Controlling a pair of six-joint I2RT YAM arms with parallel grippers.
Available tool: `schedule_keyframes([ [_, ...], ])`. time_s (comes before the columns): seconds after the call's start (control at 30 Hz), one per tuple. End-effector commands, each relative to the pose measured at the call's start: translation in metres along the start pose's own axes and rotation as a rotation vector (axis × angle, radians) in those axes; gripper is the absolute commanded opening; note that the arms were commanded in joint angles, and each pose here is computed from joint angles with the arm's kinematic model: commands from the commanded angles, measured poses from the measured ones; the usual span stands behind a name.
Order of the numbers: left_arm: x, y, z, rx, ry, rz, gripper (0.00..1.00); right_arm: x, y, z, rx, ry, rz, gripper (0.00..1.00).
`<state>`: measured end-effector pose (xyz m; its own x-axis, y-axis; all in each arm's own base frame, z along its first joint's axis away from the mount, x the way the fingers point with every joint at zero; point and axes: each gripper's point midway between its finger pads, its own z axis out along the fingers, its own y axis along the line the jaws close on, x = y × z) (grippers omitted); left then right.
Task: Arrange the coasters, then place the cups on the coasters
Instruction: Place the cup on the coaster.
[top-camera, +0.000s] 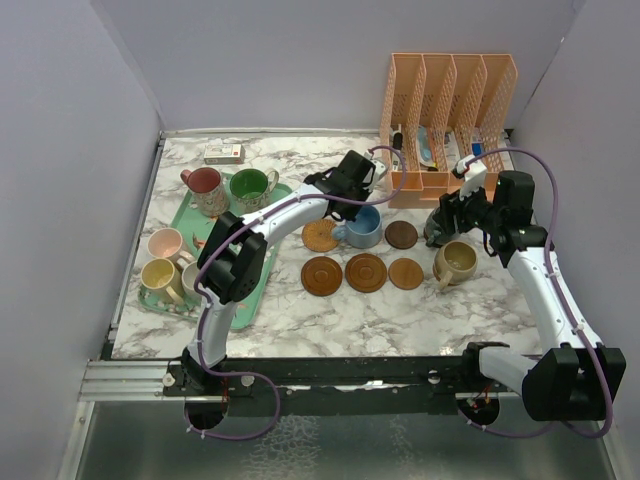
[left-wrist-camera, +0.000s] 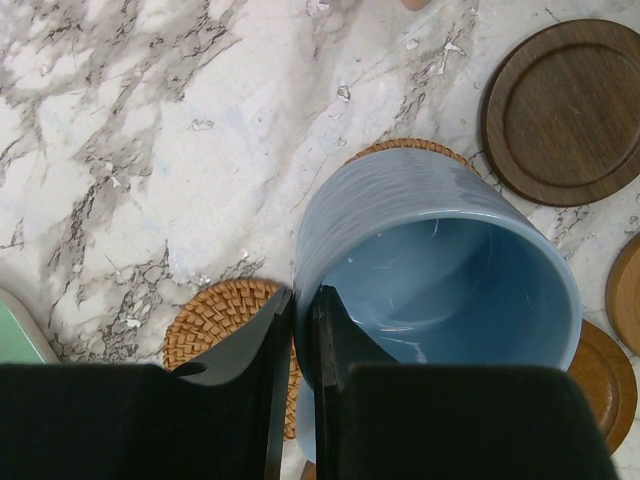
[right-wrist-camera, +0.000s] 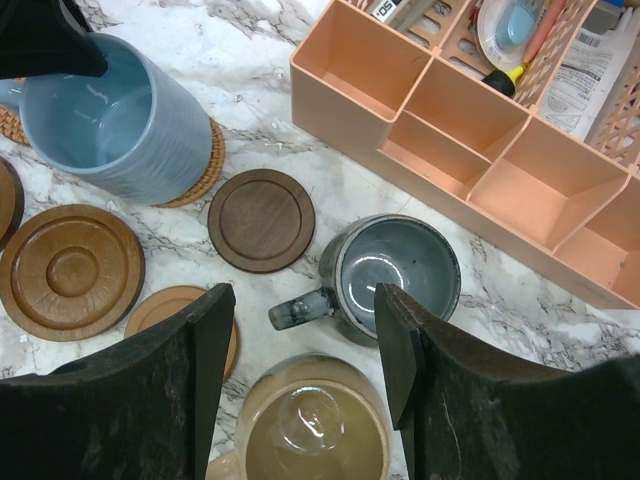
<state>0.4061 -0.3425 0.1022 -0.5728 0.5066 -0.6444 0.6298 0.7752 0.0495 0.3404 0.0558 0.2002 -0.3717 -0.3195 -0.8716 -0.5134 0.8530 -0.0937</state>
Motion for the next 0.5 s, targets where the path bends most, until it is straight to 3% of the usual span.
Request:
schedule_keyframes([
  [0.0,-0.045,0.003,-0.019,-0.023,-0.13,-0.024,0.0,-0.005,-0.005,-0.002,0.021,-0.024,-0.024,0.59],
  [0.47,-0.055,0.0,-0.021,-0.004,-0.141,-0.029,0.0,-0.003,-0.006,-0.001,0.028,-0.018,-0.024,0.59],
])
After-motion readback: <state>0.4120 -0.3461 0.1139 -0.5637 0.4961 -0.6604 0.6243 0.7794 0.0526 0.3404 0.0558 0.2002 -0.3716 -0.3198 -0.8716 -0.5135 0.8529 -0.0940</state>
